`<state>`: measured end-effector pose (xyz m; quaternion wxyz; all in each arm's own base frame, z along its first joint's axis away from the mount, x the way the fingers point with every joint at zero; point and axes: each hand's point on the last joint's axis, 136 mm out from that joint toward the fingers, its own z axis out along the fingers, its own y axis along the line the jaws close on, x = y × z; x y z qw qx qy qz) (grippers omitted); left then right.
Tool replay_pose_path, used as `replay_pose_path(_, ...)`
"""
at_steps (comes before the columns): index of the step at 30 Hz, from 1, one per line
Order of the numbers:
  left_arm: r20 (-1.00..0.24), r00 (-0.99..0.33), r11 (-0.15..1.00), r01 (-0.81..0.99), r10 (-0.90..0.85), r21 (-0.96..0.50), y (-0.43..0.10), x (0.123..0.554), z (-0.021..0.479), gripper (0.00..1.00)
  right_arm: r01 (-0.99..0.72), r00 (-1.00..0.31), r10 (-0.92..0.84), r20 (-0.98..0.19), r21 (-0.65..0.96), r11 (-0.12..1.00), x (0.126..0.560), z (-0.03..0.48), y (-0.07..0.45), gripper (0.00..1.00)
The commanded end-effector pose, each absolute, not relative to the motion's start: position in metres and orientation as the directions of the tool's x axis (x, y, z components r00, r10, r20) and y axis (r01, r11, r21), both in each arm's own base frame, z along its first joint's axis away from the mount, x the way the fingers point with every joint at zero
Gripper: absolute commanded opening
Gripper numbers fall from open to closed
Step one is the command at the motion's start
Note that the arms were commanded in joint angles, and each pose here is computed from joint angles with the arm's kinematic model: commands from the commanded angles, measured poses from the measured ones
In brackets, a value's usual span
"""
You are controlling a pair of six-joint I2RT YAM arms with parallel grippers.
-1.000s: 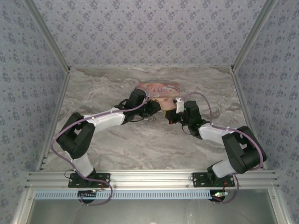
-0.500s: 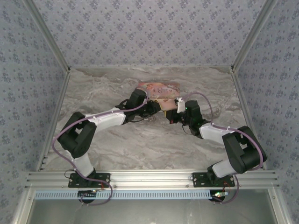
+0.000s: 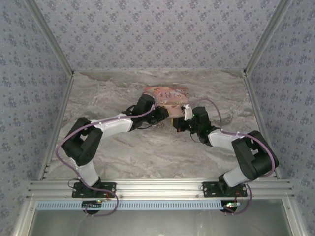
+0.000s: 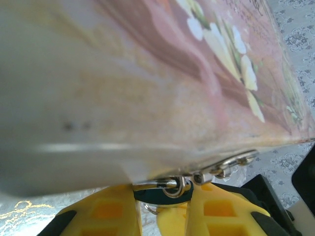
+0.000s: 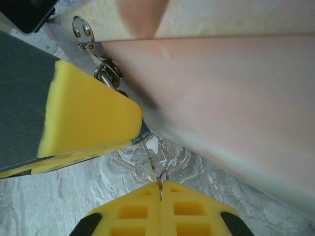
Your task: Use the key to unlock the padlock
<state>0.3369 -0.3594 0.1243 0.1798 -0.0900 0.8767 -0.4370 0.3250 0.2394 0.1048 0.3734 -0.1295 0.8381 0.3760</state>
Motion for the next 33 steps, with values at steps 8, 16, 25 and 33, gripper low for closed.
replay_pose_path(8,-0.204,-0.952,0.542,0.05,-0.228,-0.839,-0.381,0.315,0.135,0.09,-0.595,-0.569,0.115,-0.814,0.505,0.625,0.343,0.154,0.254,0.0)
replay_pose_path(16,-0.196,-0.957,0.551,0.046,-0.216,-0.833,-0.38,0.313,0.129,0.09,-0.59,-0.547,0.136,-0.826,0.496,0.637,0.346,0.162,0.247,0.0)
replay_pose_path(25,-0.185,-0.961,0.545,0.045,-0.205,-0.837,-0.382,0.31,0.132,0.09,-0.618,-0.507,0.135,-0.851,0.468,0.631,0.348,0.172,0.251,0.0)
replay_pose_path(33,-0.18,-0.96,0.54,0.038,-0.213,-0.841,-0.384,0.31,0.13,0.09,-0.62,-0.51,0.16,-0.845,0.49,0.613,0.349,0.18,0.253,0.0)
